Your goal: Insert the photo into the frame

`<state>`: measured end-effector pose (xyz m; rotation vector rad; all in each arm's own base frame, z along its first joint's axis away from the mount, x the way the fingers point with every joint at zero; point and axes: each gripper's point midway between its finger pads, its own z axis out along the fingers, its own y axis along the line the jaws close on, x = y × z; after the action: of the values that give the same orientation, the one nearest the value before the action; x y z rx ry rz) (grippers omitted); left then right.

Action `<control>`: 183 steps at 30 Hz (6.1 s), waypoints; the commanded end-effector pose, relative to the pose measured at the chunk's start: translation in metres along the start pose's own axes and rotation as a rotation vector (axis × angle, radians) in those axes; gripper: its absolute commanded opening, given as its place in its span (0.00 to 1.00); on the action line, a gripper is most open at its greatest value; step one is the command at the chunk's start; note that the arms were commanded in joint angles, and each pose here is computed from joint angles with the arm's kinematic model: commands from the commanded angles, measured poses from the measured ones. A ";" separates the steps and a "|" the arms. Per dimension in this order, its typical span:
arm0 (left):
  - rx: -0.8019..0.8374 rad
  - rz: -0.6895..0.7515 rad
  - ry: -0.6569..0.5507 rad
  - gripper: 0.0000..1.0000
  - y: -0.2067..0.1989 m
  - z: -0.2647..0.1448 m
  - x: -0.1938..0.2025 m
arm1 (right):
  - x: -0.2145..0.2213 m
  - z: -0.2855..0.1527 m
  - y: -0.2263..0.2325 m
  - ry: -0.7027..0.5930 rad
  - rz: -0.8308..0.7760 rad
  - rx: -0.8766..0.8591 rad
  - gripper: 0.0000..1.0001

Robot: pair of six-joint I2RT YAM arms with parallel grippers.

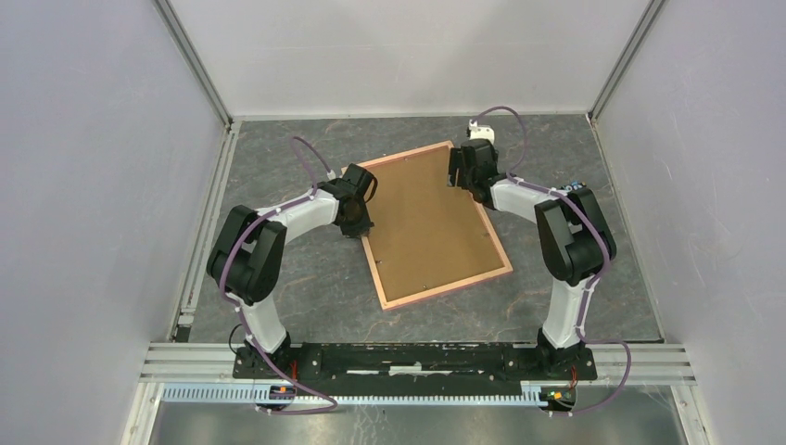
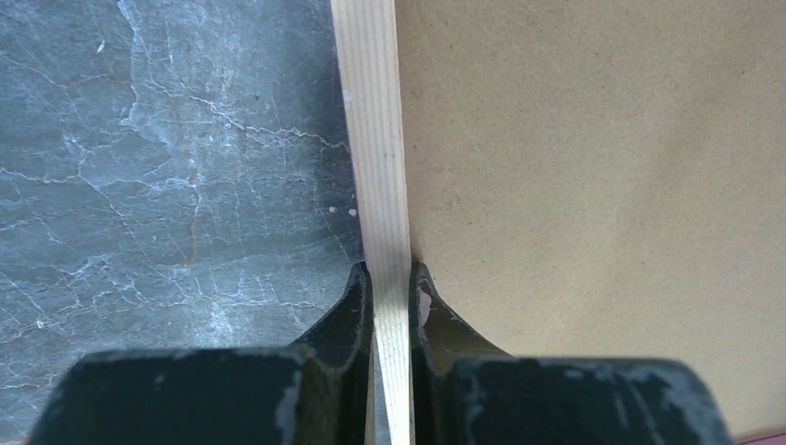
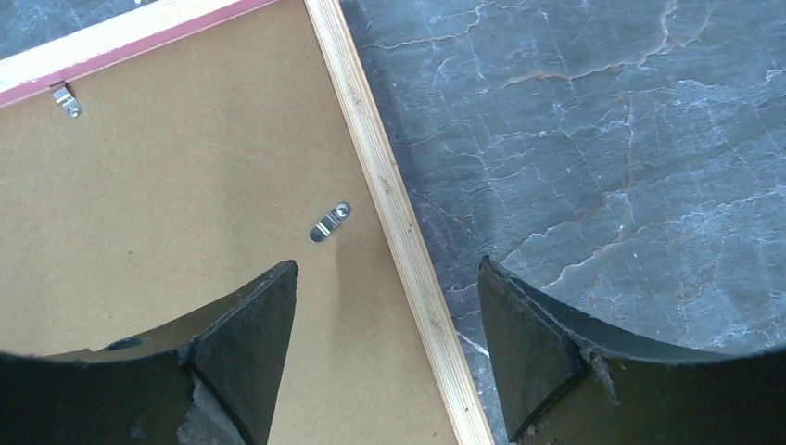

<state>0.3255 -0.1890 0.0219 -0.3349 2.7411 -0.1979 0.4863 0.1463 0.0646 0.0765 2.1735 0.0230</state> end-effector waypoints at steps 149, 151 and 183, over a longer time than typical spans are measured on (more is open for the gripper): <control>0.264 -0.843 0.082 0.59 -0.073 -0.024 0.133 | 0.124 -0.060 -0.055 0.089 0.721 -0.066 0.06; 0.193 -0.850 0.083 0.53 -0.067 -0.020 0.136 | 0.123 -0.061 -0.057 0.080 0.720 -0.061 0.06; -0.313 0.442 0.138 0.09 0.109 -0.024 0.037 | 0.024 -0.040 -0.096 -0.019 0.101 0.067 0.96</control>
<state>0.2920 -0.1621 0.0226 -0.0714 2.7859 -0.0481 0.4264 0.0524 0.0647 0.2494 2.1064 0.0353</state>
